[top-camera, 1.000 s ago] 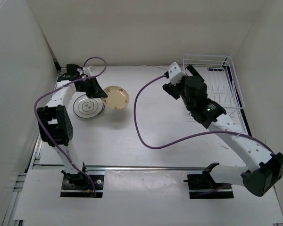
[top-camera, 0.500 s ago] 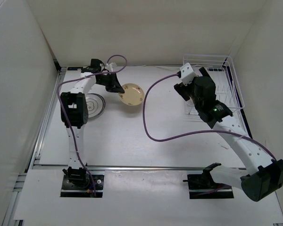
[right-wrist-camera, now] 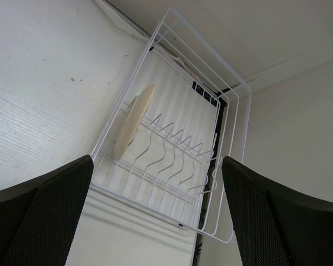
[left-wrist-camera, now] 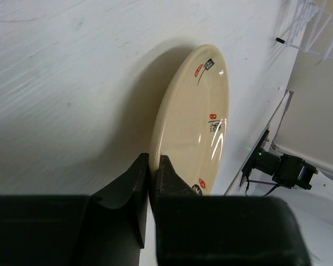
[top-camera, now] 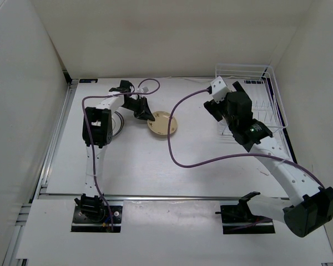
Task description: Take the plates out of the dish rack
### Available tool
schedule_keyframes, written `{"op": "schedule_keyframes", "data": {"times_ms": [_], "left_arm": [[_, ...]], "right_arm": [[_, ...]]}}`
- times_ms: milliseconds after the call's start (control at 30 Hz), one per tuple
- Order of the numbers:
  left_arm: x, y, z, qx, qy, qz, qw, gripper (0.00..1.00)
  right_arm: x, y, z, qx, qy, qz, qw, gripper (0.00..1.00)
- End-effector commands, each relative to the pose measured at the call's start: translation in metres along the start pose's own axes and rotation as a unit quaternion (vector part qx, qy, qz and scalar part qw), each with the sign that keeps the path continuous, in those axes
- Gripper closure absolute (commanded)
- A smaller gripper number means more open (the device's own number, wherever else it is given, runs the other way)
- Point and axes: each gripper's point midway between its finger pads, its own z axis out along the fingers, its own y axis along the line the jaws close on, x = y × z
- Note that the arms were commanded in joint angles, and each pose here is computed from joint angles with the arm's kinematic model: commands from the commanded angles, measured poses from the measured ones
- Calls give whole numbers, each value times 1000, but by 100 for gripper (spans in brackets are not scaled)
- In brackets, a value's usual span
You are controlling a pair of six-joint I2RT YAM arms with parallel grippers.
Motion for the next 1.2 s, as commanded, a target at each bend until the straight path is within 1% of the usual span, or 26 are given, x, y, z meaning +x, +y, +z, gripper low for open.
{"op": "schedule_keyframes", "data": {"times_ms": [0, 33, 100, 133, 167, 200, 233, 300, 367, 400, 433, 500, 567, 633, 667, 767, 800, 833, 867, 900, 933, 1000, 1033, 1067, 1133, 1167], "left_arm": [[-4, -4, -7, -1, -9, 6, 1000, 88], [-2, -2, -6, -1, -6, 3, 1000, 85], [-1, 1, -3, -15, -5, 5, 1000, 78], [-1, 3, -3, -21, -6, 5, 1000, 63], [0, 3, -4, -27, -7, 5, 1000, 56], [3, 3, -1, -33, -2, 4, 999, 52], [5, 10, 0, -48, -1, 5, 999, 46], [4, 10, 0, -69, -5, 14, 998, 38], [6, 21, -3, -103, -5, 15, 995, 30], [5, 16, -6, -114, -10, 24, 993, 22], [1, 22, -11, -141, -18, 27, 989, 19], [-6, 17, -20, -172, -35, 42, 983, 14], [-14, 31, -36, -239, -56, 47, 968, 11], [-21, 28, -53, -287, -80, 61, 953, 10], [-23, 35, -62, -330, -90, 65, 937, 10], [-31, 30, -87, -371, -120, 73, 918, 9], [-30, 25, -89, -377, -123, 78, 915, 9], [-35, 13, -101, -381, -140, 86, 910, 9], [-35, 8, -109, -385, -145, 94, 906, 9], [-36, 1, -115, -384, -153, 103, 905, 9], [-40, -20, -131, -378, -175, 119, 901, 9], [-34, -37, -142, -367, -181, 139, 902, 9], [-34, -61, -160, -358, -202, 159, 898, 9], [-31, -71, -167, -352, -208, 172, 896, 9], [-19, -87, -178, -341, -207, 203, 894, 9], [-14, -107, -194, -334, -225, 225, 888, 9]], "right_arm": [[-12, -5, -3, 6, -26, 24, 999, 0], [-12, -5, -3, 6, -26, 24, 999, 0], [-12, -5, -3, 6, -26, 24, 999, 0], [-12, -5, -3, 6, -26, 24, 999, 0], [-8, -3, -3, 4, -23, 22, 999, 0], [-8, -3, -3, 4, -23, 22, 999, 0], [-8, -3, -3, 4, -23, 22, 999, 0], [-9, -1, -2, 0, -25, 27, 999, 0], [-8, 0, -4, 0, -26, 31, 999, 0], [-5, 4, -3, -6, -24, 29, 999, 0], [-5, 4, -3, -6, -24, 29, 999, 0], [4, 7, -3, -10, -17, 28, 999, 0], [8, 9, -1, -14, -14, 43, 999, 0], [15, 15, 0, -27, -7, 51, 998, 0], [24, 14, 0, -25, 3, 58, 998, 0], [37, 22, 3, -48, 14, 79, 996, 0], [46, 21, 5, -49, 28, 91, 994, 0], [48, 21, 7, -55, 32, 104, 992, 0], [51, 24, 12, -63, 45, 141, 987, 0], [52, 17, 13, -69, 52, 174, 981, 0], [55, 20, 19, -76, 66, 225, 969, 0], [59, 11, 26, -81, 74, 278, 954, 0], [56, 11, 32, -92, 74, 297, 947, 0], [58, 7, 36, -85, 79, 326, 938, 2], [51, 2, 46, -90, 77, 346, 931, 4], [50, -1, 50, -91, 77, 363, 924, 5]]}}
